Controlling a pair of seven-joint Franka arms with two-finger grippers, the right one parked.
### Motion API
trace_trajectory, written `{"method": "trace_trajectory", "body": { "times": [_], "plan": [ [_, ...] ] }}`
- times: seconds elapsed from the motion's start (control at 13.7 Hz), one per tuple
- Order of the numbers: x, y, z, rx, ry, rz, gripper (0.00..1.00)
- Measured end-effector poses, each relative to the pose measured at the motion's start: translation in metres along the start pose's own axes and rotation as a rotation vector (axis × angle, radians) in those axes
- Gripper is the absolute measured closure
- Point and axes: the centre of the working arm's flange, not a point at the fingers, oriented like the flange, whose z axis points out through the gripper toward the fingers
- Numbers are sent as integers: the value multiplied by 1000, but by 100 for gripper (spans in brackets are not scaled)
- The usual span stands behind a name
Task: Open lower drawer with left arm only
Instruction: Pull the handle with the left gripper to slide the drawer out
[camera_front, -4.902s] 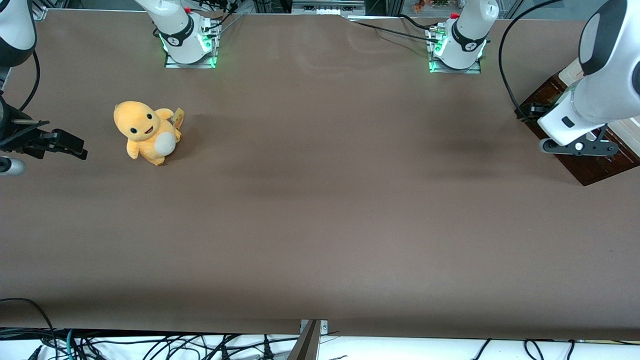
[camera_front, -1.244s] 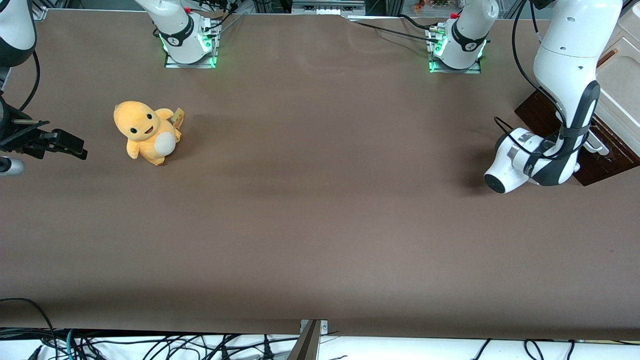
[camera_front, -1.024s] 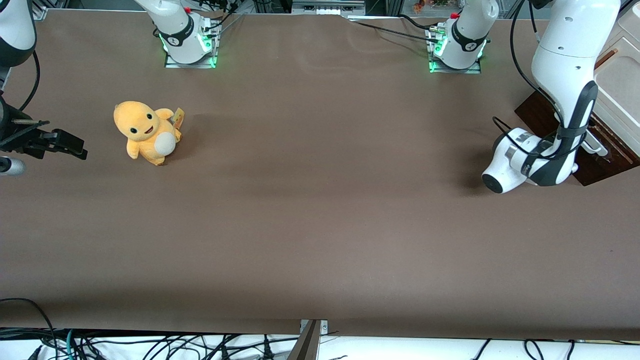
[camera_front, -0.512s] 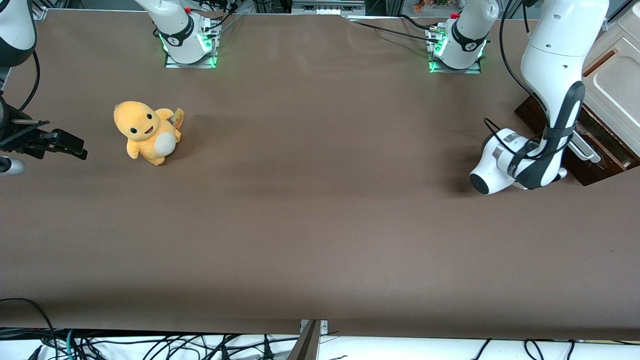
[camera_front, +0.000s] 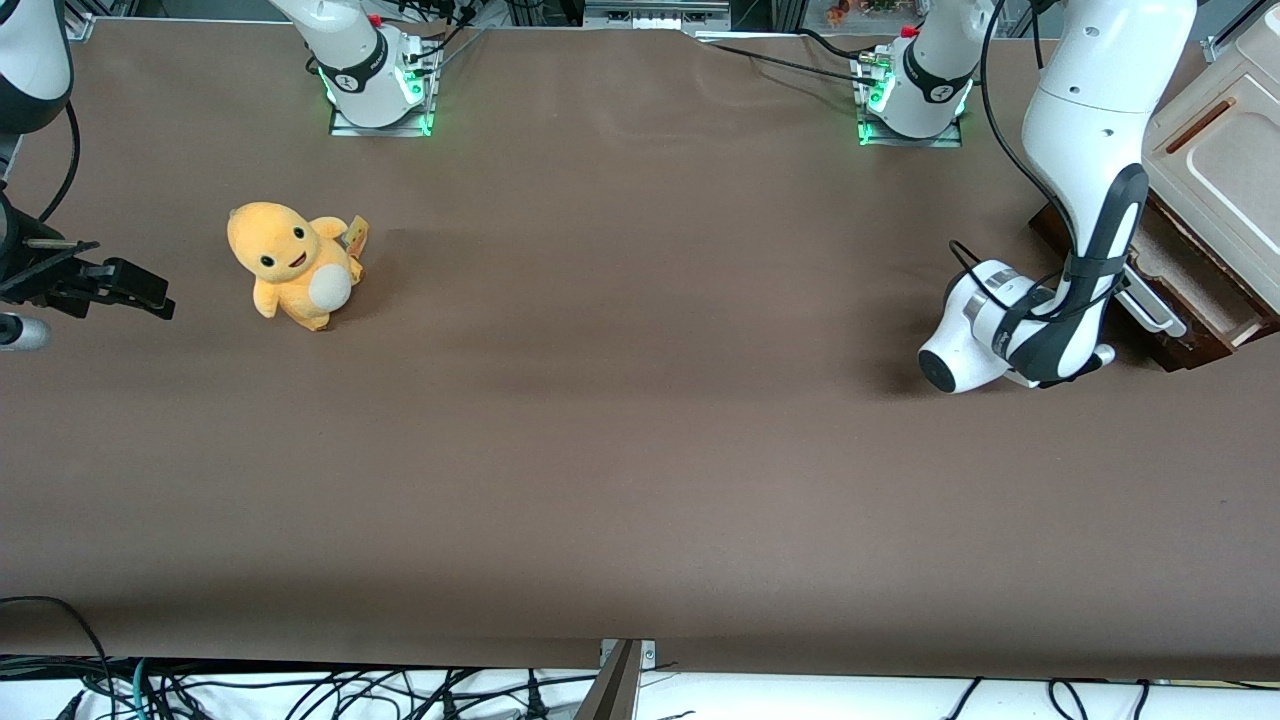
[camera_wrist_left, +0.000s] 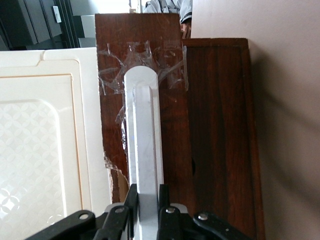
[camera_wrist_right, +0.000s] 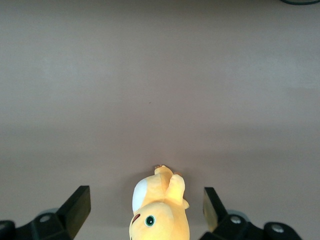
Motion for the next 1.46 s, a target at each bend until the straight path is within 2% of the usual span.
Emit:
{"method": "trace_trajectory", "body": {
  "times": [0.29, 1.02, 1.17, 1.46],
  "plan": [
    [2, 5, -4, 11, -5, 1, 81],
    [-4, 10, -24, -2, -8, 4, 81],
    [-4, 10, -23, -6, -18, 9, 66],
    [-4, 9, -24, -14, -27, 11, 25]
  ]
}}
